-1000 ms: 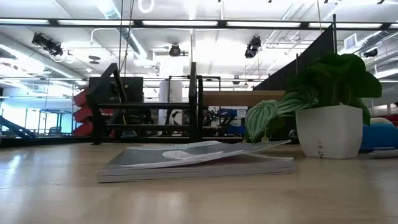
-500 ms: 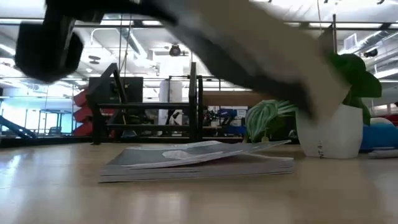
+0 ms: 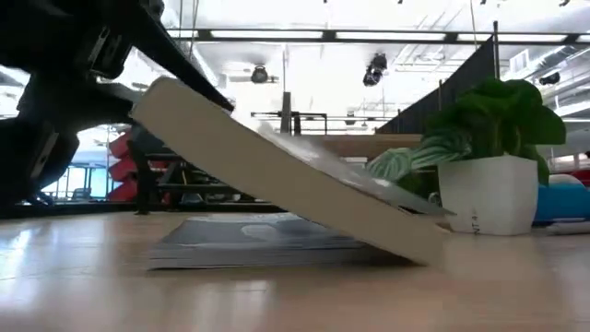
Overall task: Stock shelves
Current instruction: Remove the black book from the black book shelf
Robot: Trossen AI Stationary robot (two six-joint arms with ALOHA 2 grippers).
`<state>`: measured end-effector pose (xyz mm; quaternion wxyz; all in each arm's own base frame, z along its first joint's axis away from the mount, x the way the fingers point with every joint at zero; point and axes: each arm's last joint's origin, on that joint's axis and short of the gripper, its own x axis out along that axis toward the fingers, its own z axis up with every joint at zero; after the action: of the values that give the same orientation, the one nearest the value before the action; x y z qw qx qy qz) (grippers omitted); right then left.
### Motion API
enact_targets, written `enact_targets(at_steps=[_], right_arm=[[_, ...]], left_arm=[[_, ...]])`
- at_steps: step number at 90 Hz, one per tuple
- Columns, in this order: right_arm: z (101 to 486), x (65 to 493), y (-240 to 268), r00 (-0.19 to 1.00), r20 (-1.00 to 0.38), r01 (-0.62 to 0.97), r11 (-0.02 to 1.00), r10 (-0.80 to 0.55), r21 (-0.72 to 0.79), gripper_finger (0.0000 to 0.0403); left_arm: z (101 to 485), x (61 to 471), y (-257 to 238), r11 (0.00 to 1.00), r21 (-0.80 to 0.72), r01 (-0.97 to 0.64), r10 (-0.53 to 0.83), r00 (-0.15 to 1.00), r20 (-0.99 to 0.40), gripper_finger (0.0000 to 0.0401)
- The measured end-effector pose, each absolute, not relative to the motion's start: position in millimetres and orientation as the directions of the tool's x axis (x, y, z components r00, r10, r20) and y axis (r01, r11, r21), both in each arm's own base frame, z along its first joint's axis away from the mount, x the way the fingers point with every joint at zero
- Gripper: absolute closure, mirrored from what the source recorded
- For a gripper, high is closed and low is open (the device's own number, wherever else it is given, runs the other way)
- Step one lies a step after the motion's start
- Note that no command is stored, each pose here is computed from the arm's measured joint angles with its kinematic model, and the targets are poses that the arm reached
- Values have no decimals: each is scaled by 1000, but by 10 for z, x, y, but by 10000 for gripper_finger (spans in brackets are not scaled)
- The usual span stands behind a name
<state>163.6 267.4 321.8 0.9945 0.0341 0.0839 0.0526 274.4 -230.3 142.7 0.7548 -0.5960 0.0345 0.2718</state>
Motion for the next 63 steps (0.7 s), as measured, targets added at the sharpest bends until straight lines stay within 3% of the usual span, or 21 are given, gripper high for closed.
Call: enact_targets(at_steps=[35,63], right_arm=[[3217,1636,2674,980,-164,-99,992,111,76,255],[3215,1629,2684,977,-169,-120,990,132,79,255]], left_arm=[[1406,2789,-2189,174,-874,-454,444,828,-342,252],[1414,2827,-2128,221,-858,-465,491,813,-314,244]])
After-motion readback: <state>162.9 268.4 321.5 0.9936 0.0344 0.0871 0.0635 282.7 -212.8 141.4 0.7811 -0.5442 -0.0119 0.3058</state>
